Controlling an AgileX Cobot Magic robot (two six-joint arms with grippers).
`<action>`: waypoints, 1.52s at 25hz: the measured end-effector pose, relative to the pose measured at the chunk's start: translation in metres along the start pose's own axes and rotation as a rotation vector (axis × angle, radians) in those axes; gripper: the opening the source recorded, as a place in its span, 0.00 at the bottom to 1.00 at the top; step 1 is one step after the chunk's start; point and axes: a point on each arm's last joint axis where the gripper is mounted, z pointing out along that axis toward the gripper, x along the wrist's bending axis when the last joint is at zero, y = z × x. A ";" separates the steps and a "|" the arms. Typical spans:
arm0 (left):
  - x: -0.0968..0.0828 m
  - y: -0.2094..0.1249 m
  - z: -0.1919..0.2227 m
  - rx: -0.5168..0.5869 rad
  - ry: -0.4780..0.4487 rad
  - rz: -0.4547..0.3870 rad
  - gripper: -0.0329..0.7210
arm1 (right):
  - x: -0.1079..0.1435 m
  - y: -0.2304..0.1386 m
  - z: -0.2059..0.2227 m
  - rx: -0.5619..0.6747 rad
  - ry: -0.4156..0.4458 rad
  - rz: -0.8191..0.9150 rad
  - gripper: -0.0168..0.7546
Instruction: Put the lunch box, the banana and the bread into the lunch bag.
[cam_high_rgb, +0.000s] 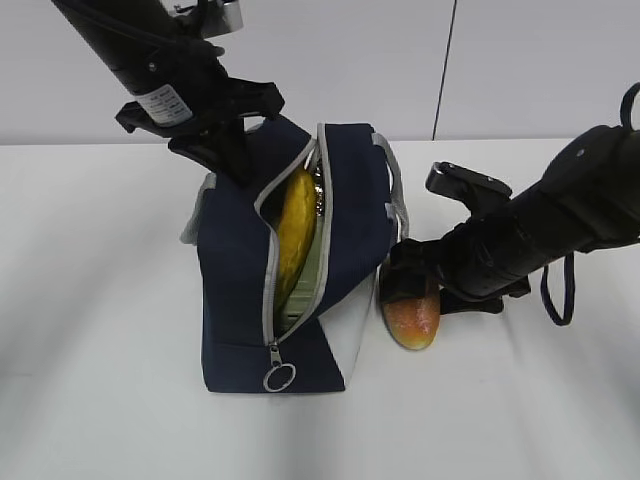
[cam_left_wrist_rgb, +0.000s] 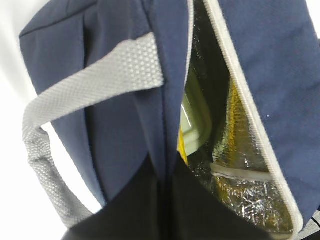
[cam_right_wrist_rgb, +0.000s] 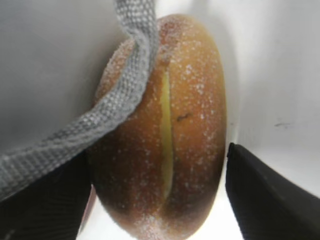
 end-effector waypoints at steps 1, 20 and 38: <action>0.000 0.000 0.000 0.000 0.000 0.000 0.04 | 0.000 0.000 0.001 0.001 0.000 0.002 0.77; 0.001 0.000 0.000 0.001 0.006 0.003 0.04 | -0.039 0.017 -0.057 -0.082 -0.095 -0.070 0.63; 0.001 0.000 0.000 0.001 0.007 0.003 0.04 | -0.011 0.059 -0.160 -0.378 -0.056 -0.127 0.62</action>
